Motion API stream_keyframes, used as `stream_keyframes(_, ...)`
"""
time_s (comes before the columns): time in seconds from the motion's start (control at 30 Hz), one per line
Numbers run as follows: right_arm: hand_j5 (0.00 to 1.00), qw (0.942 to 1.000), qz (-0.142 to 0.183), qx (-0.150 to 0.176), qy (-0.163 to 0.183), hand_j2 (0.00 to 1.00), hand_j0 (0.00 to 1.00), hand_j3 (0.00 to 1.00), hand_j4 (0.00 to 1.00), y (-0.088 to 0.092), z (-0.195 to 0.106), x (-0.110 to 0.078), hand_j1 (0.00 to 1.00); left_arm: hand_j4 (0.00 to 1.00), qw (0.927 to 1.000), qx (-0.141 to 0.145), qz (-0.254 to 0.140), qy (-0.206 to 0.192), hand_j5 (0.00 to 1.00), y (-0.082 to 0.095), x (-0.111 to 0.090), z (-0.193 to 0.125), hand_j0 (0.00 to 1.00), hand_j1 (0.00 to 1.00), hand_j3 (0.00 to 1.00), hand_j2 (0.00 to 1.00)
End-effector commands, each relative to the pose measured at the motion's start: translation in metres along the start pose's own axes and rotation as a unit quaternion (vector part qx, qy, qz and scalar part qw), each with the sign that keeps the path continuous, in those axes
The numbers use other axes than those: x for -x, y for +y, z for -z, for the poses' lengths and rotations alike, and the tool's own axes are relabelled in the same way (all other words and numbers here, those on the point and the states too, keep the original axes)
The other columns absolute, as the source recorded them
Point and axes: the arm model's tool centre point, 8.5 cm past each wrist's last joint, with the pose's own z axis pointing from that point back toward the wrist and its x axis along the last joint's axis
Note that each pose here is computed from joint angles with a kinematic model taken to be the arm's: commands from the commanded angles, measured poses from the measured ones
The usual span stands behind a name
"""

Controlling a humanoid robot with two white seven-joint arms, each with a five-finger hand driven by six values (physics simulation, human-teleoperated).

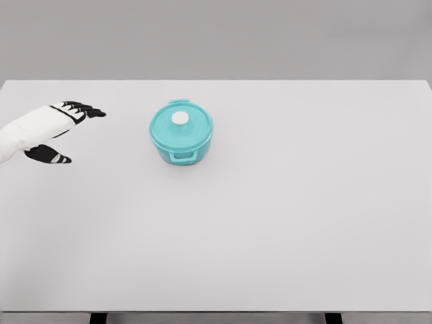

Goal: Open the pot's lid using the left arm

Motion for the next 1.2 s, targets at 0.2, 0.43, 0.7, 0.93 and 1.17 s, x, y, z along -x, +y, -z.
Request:
stream_keyframes(0.2, 1.0, 1.0, 0.003, -0.001, 0.007, 1.0, 1.0, 1.0, 1.0, 0.0, 0.0, 0.003, 1.0, 1.0, 1.0, 0.008, -0.002, -0.006, 1.0, -0.003, -0.003, 0.003, 1.0, 1.0, 1.0, 1.0)
stream_keyframes(0.43, 1.0, 1.0, 0.003, -0.001, 0.007, 1.0, 1.0, 1.0, 1.0, 0.0, 0.0, 0.003, 1.0, 1.0, 0.9966, 0.047, 0.056, -0.037, 1.0, 0.033, 0.002, 0.02, 1.0, 1.0, 1.0, 1.0)
stream_keyframes(0.7, 1.0, 1.0, 0.003, -0.001, 0.007, 1.0, 1.0, 1.0, 1.0, 0.0, 0.0, 0.003, 1.0, 1.0, 0.9779, 0.103, 0.119, -0.137, 1.0, 0.072, -0.058, 0.131, 1.0, 1.0, 1.0, 1.0)
stream_keyframes(0.93, 1.0, 1.0, 0.003, -0.001, 0.007, 1.0, 1.0, 1.0, 1.0, 0.0, 0.0, 0.003, 1.0, 1.0, 0.9654, 0.102, 0.149, -0.188, 1.0, 0.088, -0.11, 0.17, 1.0, 1.0, 1.0, 1.0)
stream_keyframes(1.17, 1.0, 1.0, 0.003, -0.001, 0.007, 1.0, 1.0, 1.0, 1.0, 0.0, 0.0, 0.003, 1.0, 1.0, 0.9612, 0.118, 0.161, -0.19, 1.0, 0.083, -0.12, 0.18, 1.0, 1.0, 1.0, 1.0)
